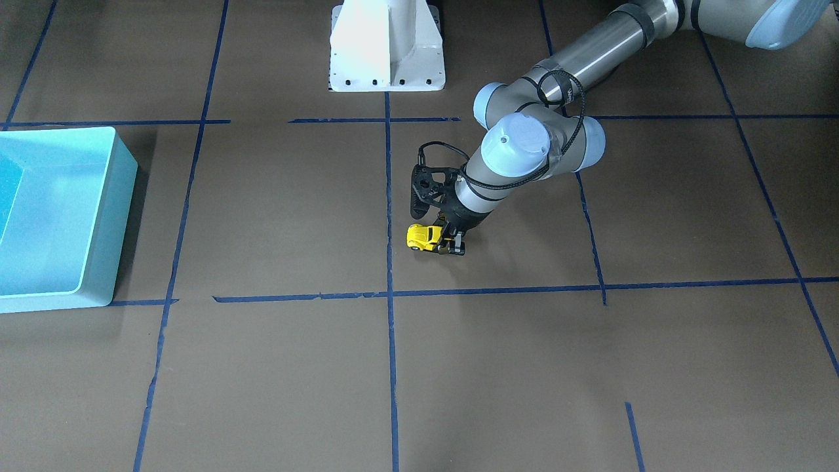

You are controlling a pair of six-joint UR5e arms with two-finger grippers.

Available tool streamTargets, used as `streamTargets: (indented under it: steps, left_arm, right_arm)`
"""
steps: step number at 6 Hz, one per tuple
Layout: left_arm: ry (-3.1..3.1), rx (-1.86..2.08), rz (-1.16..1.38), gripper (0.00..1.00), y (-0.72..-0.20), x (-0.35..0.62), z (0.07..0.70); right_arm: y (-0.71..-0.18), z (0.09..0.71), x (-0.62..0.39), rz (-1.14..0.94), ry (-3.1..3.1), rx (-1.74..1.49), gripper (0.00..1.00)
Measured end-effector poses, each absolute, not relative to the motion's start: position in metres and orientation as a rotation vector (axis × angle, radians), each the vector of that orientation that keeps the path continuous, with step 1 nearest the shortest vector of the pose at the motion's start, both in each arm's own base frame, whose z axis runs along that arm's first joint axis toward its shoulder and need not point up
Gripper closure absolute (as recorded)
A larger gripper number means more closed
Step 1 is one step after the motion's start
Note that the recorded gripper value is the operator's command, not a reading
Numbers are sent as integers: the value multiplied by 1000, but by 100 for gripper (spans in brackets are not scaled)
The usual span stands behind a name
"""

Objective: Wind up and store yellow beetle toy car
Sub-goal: 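Drag the car backward along the table with the left gripper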

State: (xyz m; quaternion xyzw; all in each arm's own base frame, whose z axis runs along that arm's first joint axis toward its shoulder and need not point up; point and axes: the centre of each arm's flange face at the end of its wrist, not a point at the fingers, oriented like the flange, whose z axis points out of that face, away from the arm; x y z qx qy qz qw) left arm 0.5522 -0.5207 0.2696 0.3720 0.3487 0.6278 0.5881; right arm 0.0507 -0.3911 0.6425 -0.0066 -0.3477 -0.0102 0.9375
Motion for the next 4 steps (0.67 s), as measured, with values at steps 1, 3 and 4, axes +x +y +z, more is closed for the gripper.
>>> streamTargets:
  steps: [1,3,4]
  left_arm:
    - [814,875,1461,95,-521,549,276]
    - [845,884,1461,95,-523,535,294]
    - [862,890,1461,94,-521,523,310]
  right_arm:
    - [-391,642,51,-21,-710,-14,0]
    - [-391,642,51,-21,-710,-14,0]
    - [-391,642,51,-21,-710,-13,0]
